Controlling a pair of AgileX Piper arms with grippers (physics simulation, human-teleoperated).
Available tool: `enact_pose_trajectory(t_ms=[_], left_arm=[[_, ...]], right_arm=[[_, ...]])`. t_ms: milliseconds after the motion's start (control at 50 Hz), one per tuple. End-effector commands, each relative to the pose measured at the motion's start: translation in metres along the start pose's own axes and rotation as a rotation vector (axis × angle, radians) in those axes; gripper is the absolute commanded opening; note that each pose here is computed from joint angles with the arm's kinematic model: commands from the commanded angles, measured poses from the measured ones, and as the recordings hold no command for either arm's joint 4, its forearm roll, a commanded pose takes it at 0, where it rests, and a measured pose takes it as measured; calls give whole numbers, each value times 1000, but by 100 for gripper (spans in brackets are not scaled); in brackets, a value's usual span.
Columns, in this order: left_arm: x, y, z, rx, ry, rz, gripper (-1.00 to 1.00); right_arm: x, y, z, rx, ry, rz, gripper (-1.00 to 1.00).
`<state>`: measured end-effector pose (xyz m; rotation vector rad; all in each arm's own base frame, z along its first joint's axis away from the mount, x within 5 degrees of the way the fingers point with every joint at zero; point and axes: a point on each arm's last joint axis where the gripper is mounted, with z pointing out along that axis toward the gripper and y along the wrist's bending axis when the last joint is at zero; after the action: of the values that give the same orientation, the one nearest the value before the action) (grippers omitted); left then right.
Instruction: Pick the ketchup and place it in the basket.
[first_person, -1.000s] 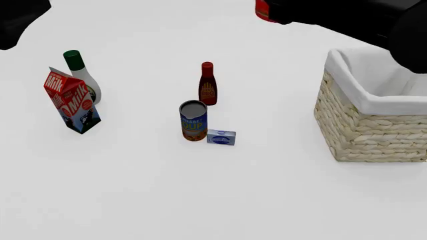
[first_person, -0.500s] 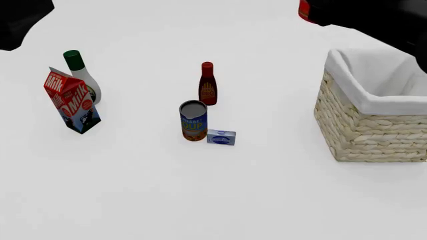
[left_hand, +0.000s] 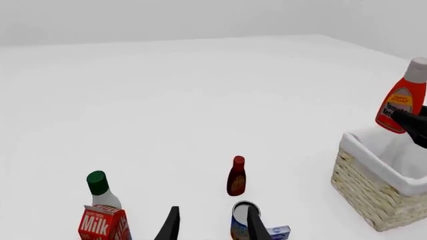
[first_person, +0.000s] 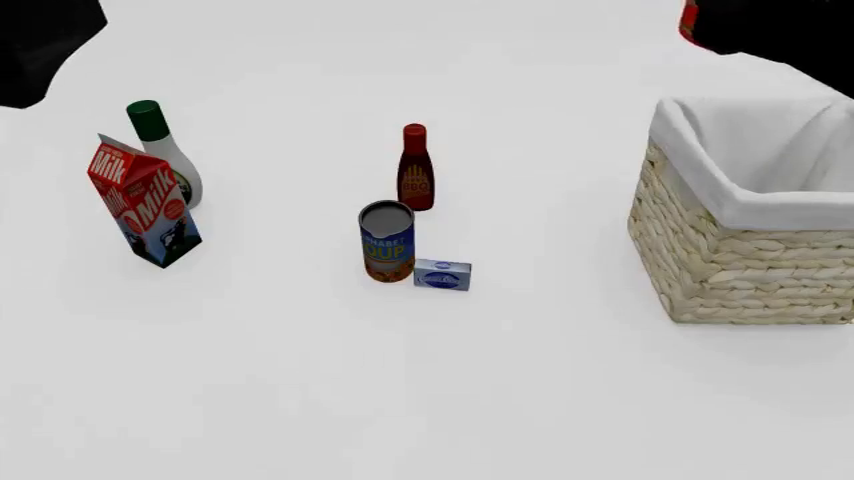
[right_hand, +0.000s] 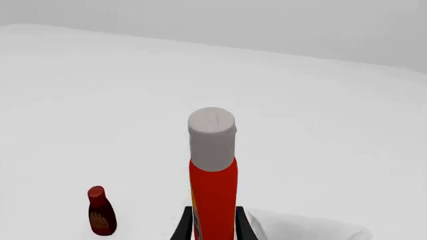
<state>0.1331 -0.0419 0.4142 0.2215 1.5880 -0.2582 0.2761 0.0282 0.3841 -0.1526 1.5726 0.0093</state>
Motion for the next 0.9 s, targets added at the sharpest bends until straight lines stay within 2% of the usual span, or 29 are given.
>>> enact_pose_trajectory(t_ms=[20, 120, 520, 900], left_arm=[[8, 4, 0, -24, 2, -20, 100], [8, 4, 0, -30, 4, -27, 100], [13, 7, 3, -48, -5, -50, 100], [17, 7, 6, -42, 0, -47, 100]], right_arm=[[-2, -20, -4, 75, -8, 17, -100], [-3, -27, -5, 100, -12, 21, -100], [18, -59, 0, 215, -3, 41, -100], [37, -78, 2, 282, 15, 63, -100]])
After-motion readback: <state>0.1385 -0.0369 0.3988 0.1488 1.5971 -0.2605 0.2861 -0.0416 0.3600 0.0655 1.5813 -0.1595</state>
